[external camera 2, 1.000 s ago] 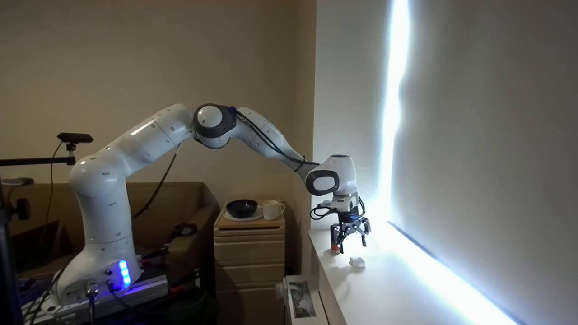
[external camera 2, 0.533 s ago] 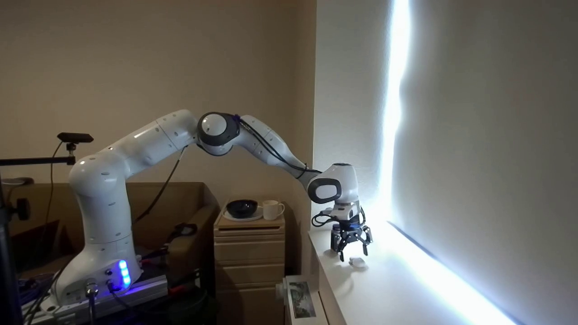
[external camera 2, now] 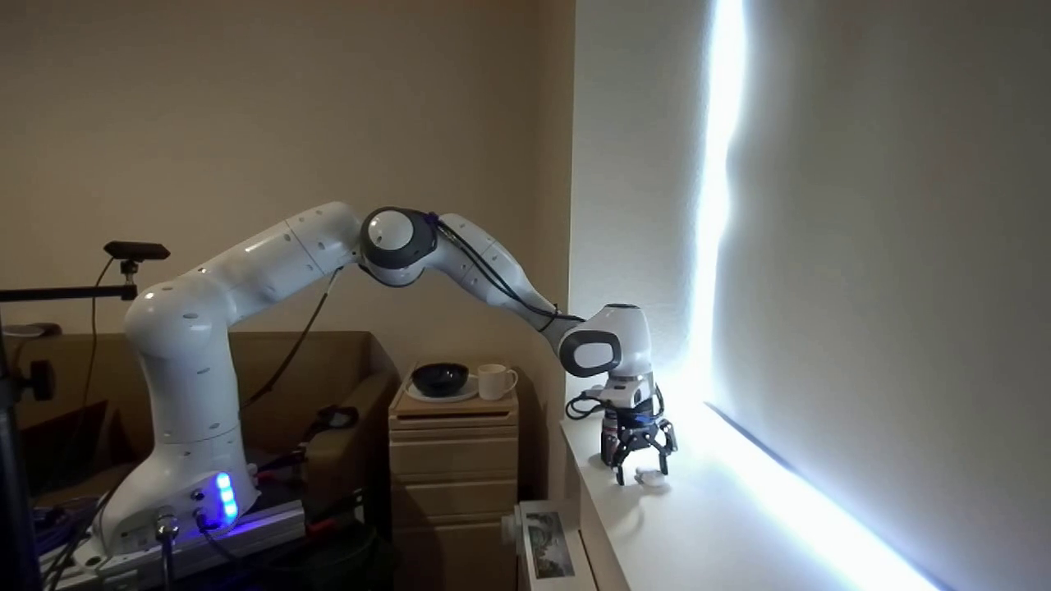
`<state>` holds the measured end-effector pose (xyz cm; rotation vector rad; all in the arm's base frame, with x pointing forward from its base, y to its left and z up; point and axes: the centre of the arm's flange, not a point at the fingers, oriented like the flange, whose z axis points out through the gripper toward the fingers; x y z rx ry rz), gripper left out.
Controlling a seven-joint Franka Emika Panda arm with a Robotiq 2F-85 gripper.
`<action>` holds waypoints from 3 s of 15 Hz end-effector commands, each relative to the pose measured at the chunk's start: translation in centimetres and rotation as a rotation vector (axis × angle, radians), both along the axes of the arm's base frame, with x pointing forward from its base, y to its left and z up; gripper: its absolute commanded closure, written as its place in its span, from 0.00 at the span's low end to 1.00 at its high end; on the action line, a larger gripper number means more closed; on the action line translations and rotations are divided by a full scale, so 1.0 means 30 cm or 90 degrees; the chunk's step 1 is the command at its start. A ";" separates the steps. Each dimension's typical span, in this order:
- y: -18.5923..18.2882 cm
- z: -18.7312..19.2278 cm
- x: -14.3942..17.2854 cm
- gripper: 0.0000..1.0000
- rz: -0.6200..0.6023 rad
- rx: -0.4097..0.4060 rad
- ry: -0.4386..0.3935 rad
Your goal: Pick up the bar of soap from the windowsill and put it inside the bowl on the nightstand
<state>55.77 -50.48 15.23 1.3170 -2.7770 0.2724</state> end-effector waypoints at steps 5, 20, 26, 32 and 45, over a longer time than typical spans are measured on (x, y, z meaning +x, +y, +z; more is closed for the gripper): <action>-0.012 -0.005 -0.009 0.42 -0.006 0.025 -0.003; 0.014 0.413 -0.313 0.76 0.305 -0.011 -0.060; 0.057 0.508 -0.248 0.76 0.427 -0.021 -0.073; 0.187 0.494 -0.192 0.76 0.511 -0.011 -0.062; 1.054 0.614 0.080 0.51 0.868 -0.036 -0.017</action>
